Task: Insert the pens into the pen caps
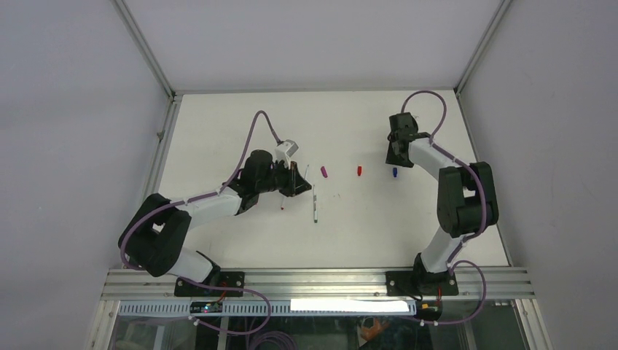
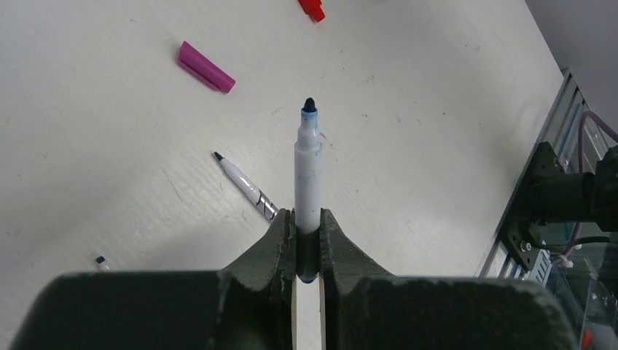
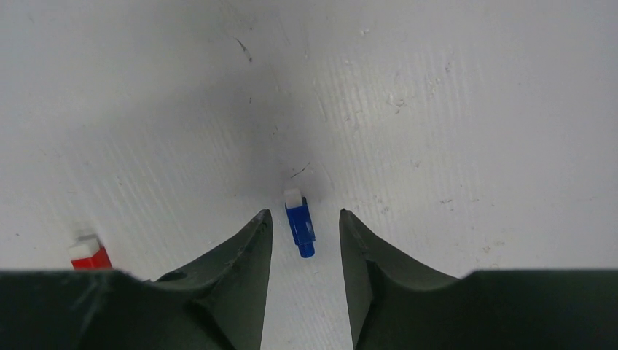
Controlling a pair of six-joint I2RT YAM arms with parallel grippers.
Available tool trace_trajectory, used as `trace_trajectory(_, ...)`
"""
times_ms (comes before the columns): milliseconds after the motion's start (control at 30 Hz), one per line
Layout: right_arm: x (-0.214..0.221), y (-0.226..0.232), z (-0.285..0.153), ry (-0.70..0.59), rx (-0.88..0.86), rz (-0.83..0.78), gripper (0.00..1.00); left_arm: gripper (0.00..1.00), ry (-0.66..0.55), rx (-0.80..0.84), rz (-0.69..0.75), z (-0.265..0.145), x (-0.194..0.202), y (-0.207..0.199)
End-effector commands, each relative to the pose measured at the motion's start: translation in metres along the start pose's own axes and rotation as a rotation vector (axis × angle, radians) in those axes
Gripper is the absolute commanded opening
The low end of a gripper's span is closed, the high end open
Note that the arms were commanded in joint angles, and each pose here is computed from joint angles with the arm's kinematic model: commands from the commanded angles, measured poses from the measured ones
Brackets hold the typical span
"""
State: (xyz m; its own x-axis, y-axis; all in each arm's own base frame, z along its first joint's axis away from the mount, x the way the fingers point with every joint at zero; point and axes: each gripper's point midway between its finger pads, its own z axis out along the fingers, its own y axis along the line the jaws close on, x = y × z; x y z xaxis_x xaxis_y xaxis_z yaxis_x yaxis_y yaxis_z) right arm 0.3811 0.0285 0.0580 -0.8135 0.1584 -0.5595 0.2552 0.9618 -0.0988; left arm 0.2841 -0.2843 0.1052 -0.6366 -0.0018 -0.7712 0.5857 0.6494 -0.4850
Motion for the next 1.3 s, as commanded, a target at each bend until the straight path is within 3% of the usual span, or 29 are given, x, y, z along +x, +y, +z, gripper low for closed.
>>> trace_trajectory(0, -0.007, 0.012, 0.012, 0.003, -0.053, -0.021, 0.42, 0.0, -0.016, 0.044, 0.036, 0.002, -0.002, -0.007)
trace_trajectory(400, 0.004, 0.014, 0.031, 0.062, -0.047, -0.02, 0.41, 0.0, -0.005, 0.051, 0.032, 0.007, -0.001, -0.006)
trace_trajectory(600, 0.008, 0.014, 0.031, 0.087, -0.043, -0.019, 0.18, 0.0, -0.003, 0.052, 0.033, 0.007, -0.001, -0.007)
trace_trajectory(933, 0.014, 0.012, 0.022, 0.1, -0.06, 0.012, 0.0, 0.0, 0.0, 0.062, 0.025, 0.009, -0.003, -0.009)
trace_trajectory(1067, -0.015, 0.045, -0.014, -0.032, -0.272, 0.106, 0.0, 0.0, -0.002, 0.074, 0.026, 0.011, -0.007, -0.012)
trace_trajectory(1267, -0.048, 0.121, -0.125, -0.283, -0.619, 0.086, 0.0, 0.0, -0.062, 0.26, 0.022, 0.018, -0.017, -0.041)
